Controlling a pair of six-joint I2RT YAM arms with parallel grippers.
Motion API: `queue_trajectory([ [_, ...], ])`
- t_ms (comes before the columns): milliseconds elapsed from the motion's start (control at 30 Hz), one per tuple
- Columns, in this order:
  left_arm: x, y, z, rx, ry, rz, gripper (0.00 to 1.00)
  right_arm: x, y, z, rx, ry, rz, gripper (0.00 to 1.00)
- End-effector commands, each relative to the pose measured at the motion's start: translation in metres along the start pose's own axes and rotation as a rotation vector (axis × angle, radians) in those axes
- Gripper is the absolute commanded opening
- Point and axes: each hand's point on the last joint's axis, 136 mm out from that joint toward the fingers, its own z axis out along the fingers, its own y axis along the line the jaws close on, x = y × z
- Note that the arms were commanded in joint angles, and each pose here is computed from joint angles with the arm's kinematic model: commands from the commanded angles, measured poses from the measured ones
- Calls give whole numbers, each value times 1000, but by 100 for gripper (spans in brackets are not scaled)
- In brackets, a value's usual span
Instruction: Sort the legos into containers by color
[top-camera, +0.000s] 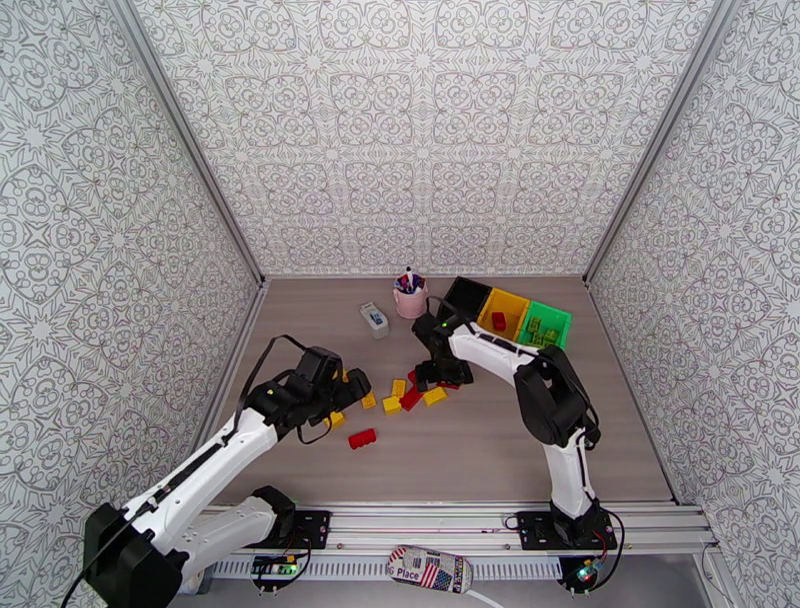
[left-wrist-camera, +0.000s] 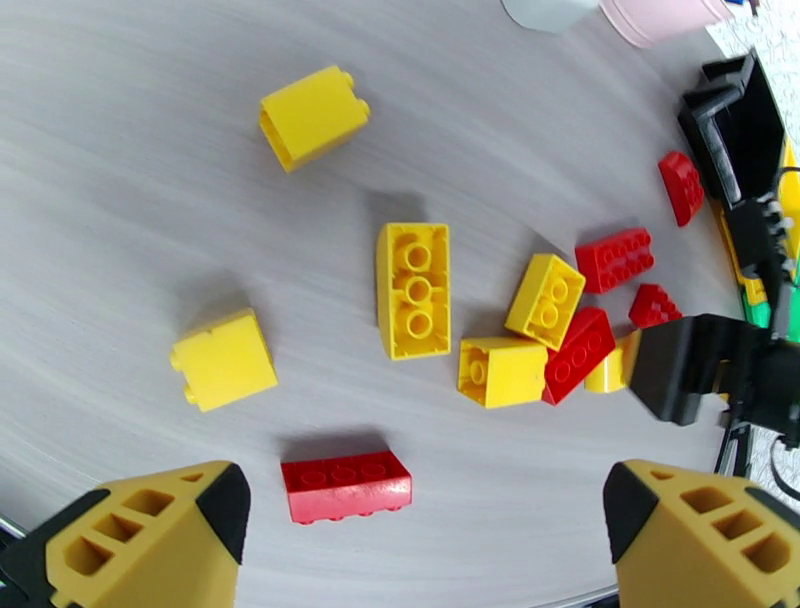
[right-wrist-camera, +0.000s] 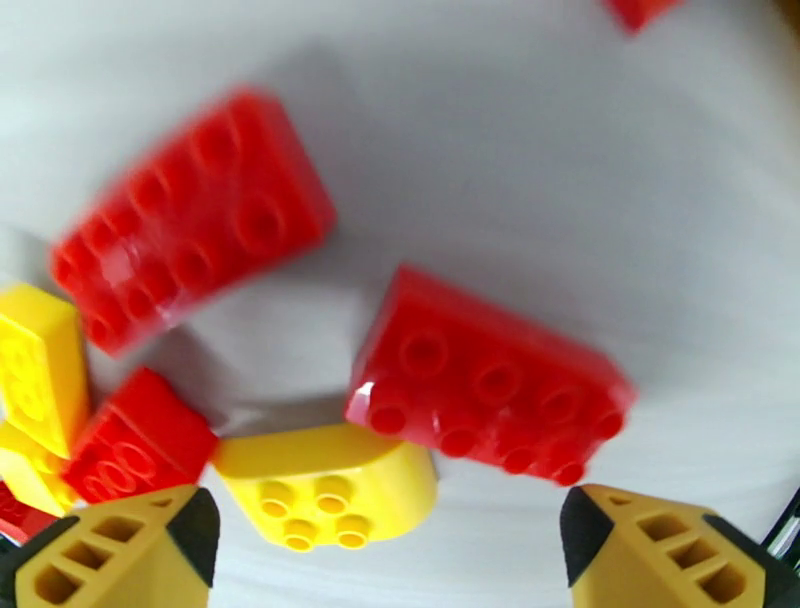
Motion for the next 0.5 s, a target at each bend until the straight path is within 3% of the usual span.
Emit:
queue_trajectory([
  [0, -4, -5, 3, 15, 13, 6, 99, -1, -8, -5, -38, 32, 45, 95],
  [467, -12, -29, 10, 36, 38, 62, 99, -16, -15, 21, -72, 78, 206, 86],
])
